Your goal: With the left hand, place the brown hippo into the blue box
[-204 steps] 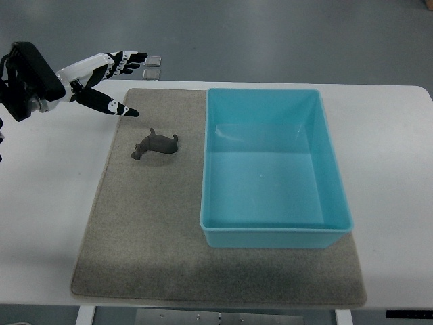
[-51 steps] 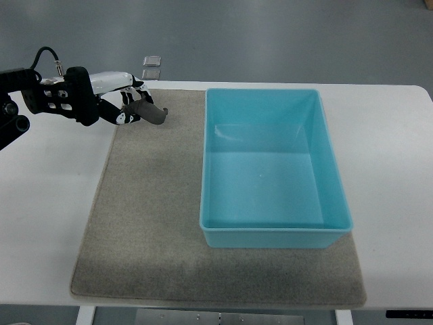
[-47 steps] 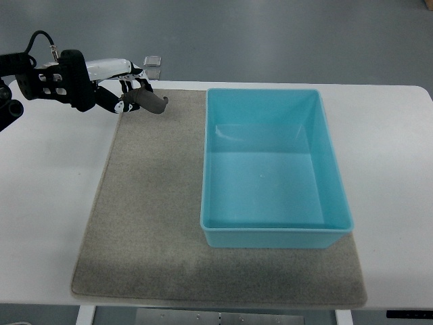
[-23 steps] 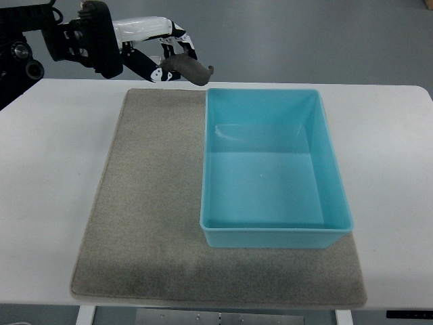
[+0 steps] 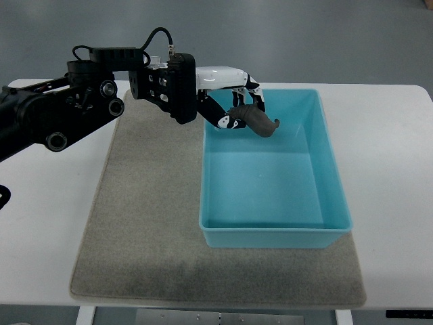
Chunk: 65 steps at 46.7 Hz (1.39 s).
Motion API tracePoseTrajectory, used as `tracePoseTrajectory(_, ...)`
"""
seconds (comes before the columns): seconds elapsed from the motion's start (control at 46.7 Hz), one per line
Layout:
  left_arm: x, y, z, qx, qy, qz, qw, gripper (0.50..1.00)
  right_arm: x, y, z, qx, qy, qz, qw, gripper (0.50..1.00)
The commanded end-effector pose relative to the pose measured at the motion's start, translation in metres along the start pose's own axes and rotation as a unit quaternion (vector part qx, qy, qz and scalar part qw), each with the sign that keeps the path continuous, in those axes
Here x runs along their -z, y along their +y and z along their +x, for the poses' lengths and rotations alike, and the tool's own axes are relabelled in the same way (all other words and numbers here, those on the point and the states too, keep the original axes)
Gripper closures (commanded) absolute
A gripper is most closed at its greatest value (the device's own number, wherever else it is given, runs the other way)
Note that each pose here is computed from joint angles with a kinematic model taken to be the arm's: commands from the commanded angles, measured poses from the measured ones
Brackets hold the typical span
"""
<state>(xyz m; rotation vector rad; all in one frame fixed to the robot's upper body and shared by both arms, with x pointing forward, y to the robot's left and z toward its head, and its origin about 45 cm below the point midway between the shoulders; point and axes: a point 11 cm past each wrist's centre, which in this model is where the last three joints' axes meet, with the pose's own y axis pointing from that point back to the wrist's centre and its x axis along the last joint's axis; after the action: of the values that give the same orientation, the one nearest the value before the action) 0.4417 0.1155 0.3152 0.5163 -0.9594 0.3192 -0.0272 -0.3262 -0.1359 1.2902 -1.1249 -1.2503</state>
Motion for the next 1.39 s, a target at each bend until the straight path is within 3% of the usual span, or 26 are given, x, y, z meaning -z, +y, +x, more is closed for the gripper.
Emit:
tracePoseTrajectory(0.0, -0.002, -0.010, -0.008, 0.007, 0.005, -0.002, 1.000, 1.000, 0.000, 0.000, 0.000, 0.000, 0.001, 0.000, 1.000, 0.564)
tracePoseTrajectory(0.535, -0.007, -0.028, -0.046, 0.037, 0.024, -0.014, 0.999, 0.988, 0.000, 0.000, 0.000, 0.000, 0.000, 0.000, 1.000, 0.564)
tracePoseTrajectory(0.578, -0.008, -0.029, -0.048, 0.037, 0.025, -0.015, 0.999, 0.945, 0.000, 0.000, 0.000, 0.000, 0.000, 0.000, 1.000, 0.564)
tracePoseTrajectory(0.664, -0.009, -0.030, -0.048, 0.035, 0.032, -0.018, 0.999, 0.714, 0.000, 0.000, 0.000, 0.000, 0.000, 0.000, 1.000, 0.564)
tracePoseTrajectory(0.878, -0.011, -0.031, -0.044, 0.013, 0.034, -0.023, 0.999, 0.538, -0.001, 0.000, 0.000, 0.000, 0.000, -0.001, 1.000, 0.564)
tracePoseTrajectory(0.942, -0.011, -0.032, -0.043, 0.005, 0.045, -0.025, 0.999, 0.506, 0.000, 0.000, 0.000, 0.000, 0.000, 0.000, 1.000, 0.564)
tracePoseTrajectory(1.178, -0.012, -0.024, -0.020, -0.063, 0.183, -0.055, 0.979, 0.504, 0.000, 0.000, 0.000, 0.000, 0.000, 0.000, 1.000, 0.564)
tracePoseTrajectory(1.37, 0.010, -0.004, -0.003, -0.111, 0.253, -0.045, 0.960, 0.504, 0.000, 0.000, 0.000, 0.000, 0.000, 0.000, 1.000, 0.564)
